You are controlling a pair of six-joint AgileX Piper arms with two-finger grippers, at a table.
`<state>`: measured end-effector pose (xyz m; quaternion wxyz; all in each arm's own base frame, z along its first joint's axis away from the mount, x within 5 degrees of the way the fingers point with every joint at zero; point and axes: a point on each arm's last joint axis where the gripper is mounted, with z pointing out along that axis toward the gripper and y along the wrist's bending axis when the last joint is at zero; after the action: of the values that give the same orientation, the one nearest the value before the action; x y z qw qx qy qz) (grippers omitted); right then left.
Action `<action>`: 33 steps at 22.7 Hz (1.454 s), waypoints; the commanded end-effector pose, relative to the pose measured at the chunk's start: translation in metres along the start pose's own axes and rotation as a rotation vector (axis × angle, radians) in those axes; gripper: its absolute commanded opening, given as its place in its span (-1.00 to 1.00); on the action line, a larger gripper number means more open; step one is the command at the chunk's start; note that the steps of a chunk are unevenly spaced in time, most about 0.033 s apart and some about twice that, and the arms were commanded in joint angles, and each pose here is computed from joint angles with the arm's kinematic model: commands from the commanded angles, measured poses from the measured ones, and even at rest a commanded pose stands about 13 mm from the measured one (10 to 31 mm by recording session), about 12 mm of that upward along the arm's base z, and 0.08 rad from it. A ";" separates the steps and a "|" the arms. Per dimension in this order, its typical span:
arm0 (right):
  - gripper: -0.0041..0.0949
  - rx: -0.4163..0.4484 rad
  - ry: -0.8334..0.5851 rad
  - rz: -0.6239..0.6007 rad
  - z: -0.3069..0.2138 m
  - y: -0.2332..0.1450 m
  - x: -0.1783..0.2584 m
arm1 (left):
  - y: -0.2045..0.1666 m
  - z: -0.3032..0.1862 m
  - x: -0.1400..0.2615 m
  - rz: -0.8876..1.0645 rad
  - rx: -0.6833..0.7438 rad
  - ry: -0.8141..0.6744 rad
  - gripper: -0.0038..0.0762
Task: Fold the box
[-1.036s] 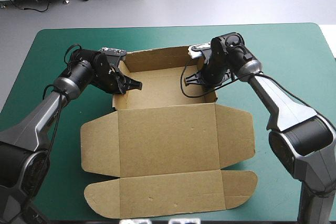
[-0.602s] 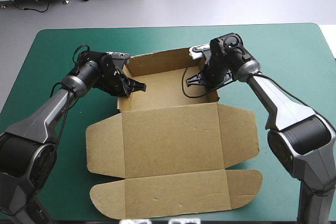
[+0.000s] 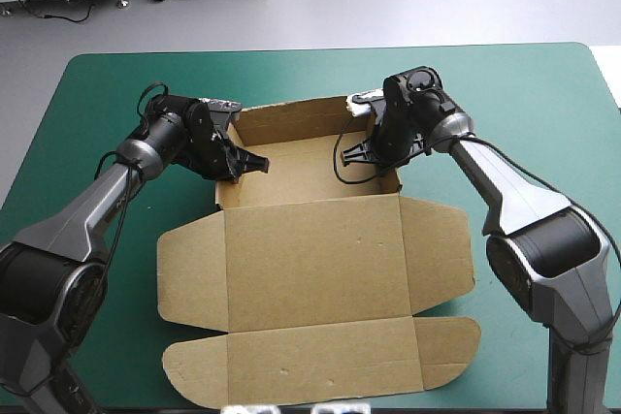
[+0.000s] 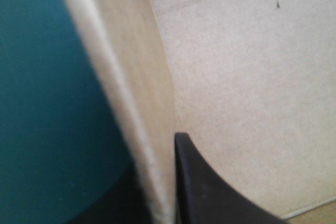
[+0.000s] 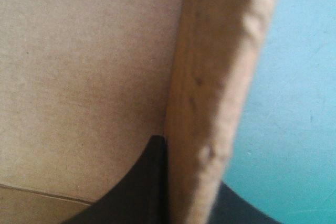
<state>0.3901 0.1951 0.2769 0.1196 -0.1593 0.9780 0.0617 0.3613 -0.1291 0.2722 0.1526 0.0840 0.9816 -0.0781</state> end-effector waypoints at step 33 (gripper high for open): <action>0.49 0.003 -0.325 -0.138 -0.142 -0.022 0.025 | 0.000 -0.162 0.022 0.204 -0.109 -0.501 0.43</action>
<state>0.3694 0.1590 0.3531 0.2140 -0.2087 0.9514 0.0744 0.3143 -0.1044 0.3719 0.3058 0.1584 0.9387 -0.0182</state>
